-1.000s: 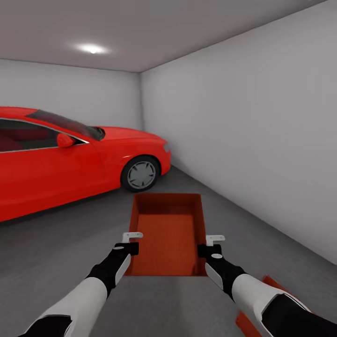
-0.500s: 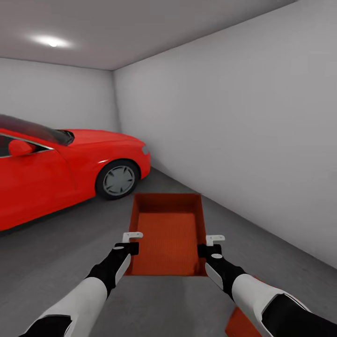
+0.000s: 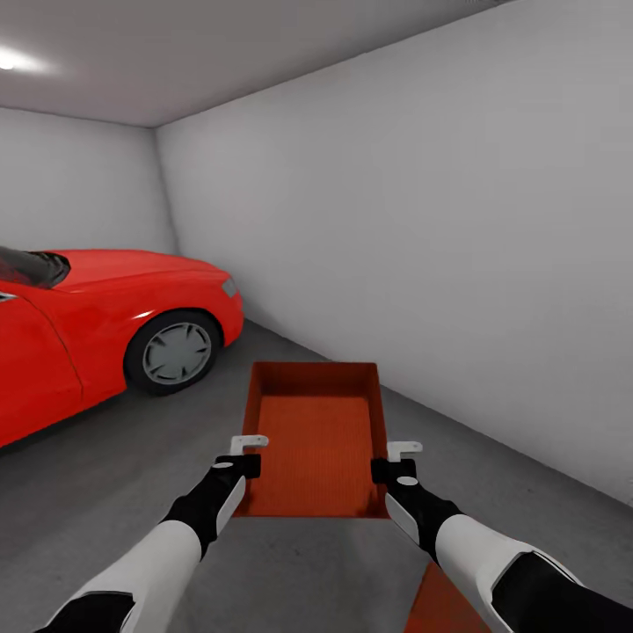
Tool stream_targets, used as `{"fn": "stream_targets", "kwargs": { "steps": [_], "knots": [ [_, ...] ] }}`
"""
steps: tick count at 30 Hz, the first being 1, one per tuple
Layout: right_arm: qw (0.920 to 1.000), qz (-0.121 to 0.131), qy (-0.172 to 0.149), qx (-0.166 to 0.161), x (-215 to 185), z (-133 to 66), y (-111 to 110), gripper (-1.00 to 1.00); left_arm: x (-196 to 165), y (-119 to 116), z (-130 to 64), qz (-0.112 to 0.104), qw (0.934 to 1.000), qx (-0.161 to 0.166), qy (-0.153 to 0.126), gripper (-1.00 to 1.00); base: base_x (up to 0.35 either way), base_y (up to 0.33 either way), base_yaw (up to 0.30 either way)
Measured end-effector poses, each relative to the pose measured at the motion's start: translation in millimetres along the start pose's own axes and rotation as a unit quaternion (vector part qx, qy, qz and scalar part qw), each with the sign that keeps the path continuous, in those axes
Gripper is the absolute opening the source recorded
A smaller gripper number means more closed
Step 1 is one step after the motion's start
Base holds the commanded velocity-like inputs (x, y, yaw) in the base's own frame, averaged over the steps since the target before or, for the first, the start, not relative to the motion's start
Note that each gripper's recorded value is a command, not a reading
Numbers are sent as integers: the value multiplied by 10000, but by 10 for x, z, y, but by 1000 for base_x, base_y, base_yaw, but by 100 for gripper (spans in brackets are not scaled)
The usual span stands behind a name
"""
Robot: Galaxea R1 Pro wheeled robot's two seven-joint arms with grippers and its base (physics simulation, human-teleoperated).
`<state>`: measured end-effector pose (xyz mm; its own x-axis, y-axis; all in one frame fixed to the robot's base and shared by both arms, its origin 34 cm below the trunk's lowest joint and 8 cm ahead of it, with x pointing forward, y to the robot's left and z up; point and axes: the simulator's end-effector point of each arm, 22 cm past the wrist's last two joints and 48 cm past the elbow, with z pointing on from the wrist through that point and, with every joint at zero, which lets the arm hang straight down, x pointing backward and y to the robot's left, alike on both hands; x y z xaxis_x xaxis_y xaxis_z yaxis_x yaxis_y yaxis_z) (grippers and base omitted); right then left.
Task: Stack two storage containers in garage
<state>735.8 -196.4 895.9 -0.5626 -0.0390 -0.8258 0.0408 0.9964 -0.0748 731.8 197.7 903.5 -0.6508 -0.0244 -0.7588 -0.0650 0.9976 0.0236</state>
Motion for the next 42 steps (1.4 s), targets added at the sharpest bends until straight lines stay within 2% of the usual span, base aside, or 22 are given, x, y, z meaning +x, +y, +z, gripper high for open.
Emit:
{"fn": "stream_targets", "kwargs": {
  "steps": [42],
  "knots": [
    [10000, -4, 4, 1, 2, 3, -4, -100, 3, -4, 1, 2, 10000, -2, 5, -100, 2, 0, -286]
  ]
}}
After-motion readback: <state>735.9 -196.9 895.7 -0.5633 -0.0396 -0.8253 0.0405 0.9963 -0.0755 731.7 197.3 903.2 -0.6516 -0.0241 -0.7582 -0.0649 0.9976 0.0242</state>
